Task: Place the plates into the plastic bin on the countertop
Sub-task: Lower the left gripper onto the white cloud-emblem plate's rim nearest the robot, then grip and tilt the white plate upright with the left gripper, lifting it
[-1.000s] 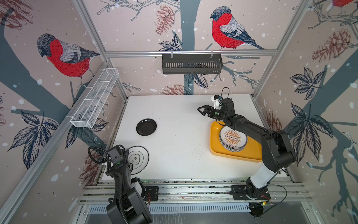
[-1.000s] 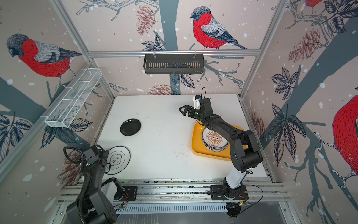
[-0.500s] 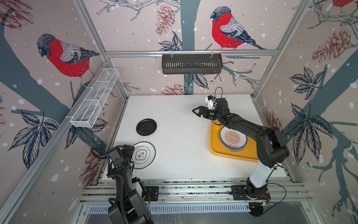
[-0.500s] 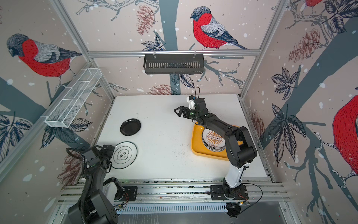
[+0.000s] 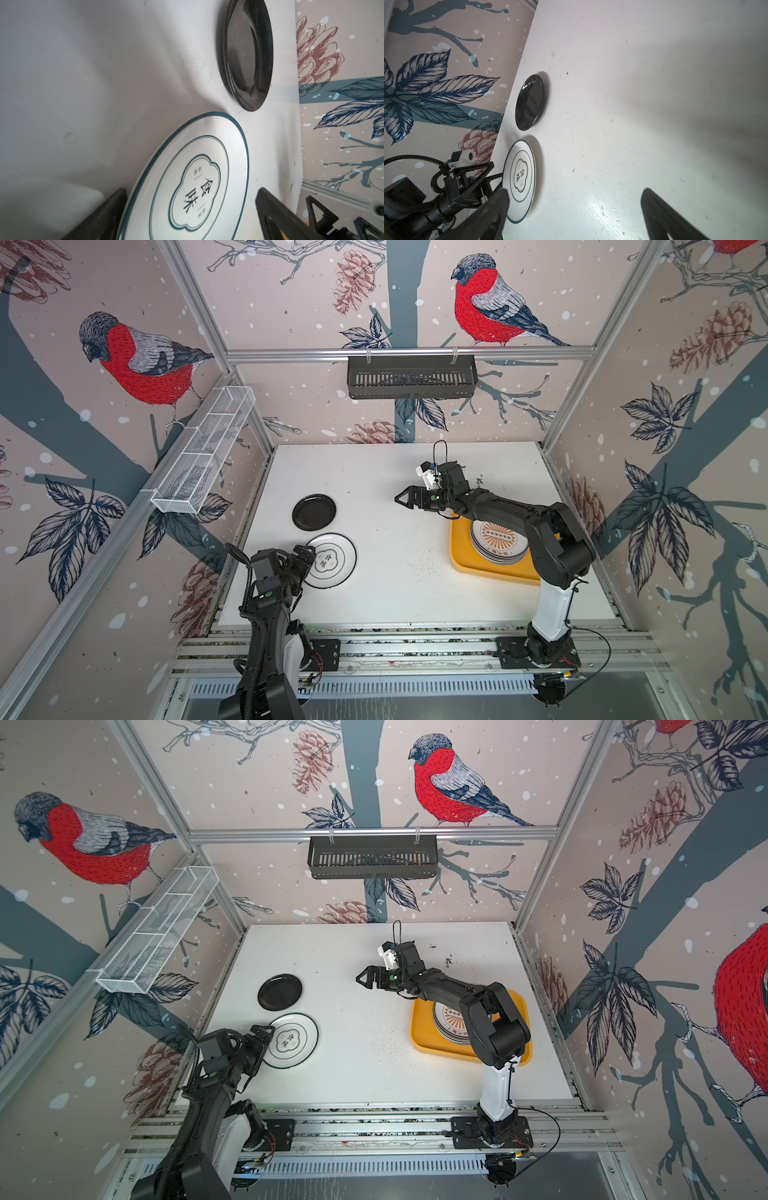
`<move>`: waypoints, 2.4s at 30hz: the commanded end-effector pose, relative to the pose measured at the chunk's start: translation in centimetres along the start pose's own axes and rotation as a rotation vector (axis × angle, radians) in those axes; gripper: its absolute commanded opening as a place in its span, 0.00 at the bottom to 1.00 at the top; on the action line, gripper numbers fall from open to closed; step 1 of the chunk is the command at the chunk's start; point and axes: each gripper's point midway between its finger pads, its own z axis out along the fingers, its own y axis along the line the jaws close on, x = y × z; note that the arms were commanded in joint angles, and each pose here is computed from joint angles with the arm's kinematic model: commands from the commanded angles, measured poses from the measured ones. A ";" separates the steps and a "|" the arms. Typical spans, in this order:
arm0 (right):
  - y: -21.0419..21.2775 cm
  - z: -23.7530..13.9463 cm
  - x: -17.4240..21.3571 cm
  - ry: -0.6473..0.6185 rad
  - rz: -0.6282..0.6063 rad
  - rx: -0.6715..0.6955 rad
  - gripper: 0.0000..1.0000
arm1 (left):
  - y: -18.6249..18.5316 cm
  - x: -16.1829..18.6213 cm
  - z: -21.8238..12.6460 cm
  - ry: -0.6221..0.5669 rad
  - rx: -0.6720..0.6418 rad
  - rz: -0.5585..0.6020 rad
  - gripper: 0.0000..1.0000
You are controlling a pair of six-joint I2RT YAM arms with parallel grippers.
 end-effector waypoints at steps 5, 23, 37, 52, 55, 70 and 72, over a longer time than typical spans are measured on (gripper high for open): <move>-0.7 1.8 2.7 0.072 0.014 0.001 1.00 | -3.0 2.1 0.4 0.094 0.084 0.125 0.96; -1.4 1.8 2.6 0.063 0.043 0.026 1.00 | -4.8 5.5 3.7 0.253 0.147 0.202 0.64; -1.6 1.0 1.6 0.041 0.054 0.017 1.00 | -5.8 5.0 3.8 0.245 0.174 0.183 0.16; -0.8 -5.8 -4.6 -0.195 0.007 -0.007 1.00 | -14.5 2.1 1.4 0.267 0.279 0.339 0.05; -0.8 -7.9 -5.8 -0.256 -0.010 0.028 1.00 | -16.5 1.7 1.1 0.289 0.306 0.383 0.05; -4.6 -20.5 -6.6 -0.600 0.071 0.263 0.99 | -26.7 3.8 3.3 0.449 0.382 0.643 0.04; -5.1 -21.6 -6.0 -0.613 0.081 0.276 1.00 | -27.9 4.7 3.9 0.483 0.397 0.669 0.03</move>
